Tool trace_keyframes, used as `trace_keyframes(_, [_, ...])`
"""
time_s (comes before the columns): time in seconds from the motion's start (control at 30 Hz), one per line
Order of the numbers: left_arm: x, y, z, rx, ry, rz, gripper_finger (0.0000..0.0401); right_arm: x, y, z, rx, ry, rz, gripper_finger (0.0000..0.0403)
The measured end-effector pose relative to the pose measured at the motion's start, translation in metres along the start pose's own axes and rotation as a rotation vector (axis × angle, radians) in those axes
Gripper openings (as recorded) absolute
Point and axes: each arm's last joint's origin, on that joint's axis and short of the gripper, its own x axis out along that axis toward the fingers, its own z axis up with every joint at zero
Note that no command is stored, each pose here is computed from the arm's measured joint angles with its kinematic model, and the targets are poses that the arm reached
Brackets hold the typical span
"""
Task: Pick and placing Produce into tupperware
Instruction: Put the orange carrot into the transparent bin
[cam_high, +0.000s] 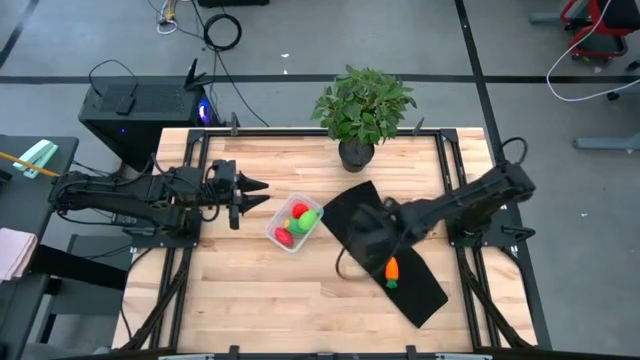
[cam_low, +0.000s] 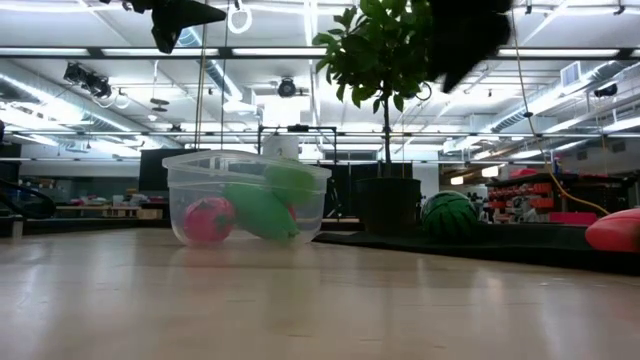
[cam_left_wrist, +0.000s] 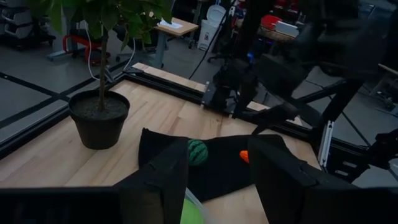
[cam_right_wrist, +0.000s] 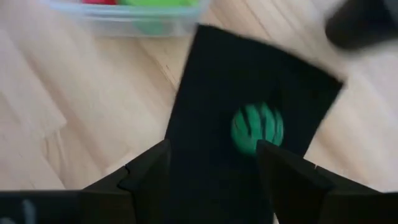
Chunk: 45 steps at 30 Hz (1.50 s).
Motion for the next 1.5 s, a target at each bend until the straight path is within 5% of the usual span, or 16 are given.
trace_keyframes(0.27, [0.000,0.000,0.002,-0.005,-0.016,-0.005,0.0178,0.001,-0.012,-0.060,0.393,-0.028,0.015,0.0240])
trace_keyframes(0.6, [0.000,-0.001,0.003,-0.014,-0.029,-0.010,0.0177,0.008,-0.005,-0.092,0.694,0.229,0.006,0.0240])
trace_keyframes(1.5, [0.000,-0.002,0.006,-0.005,-0.058,-0.019,0.0178,0.060,0.005,-0.119,0.869,0.354,-0.045,0.0240])
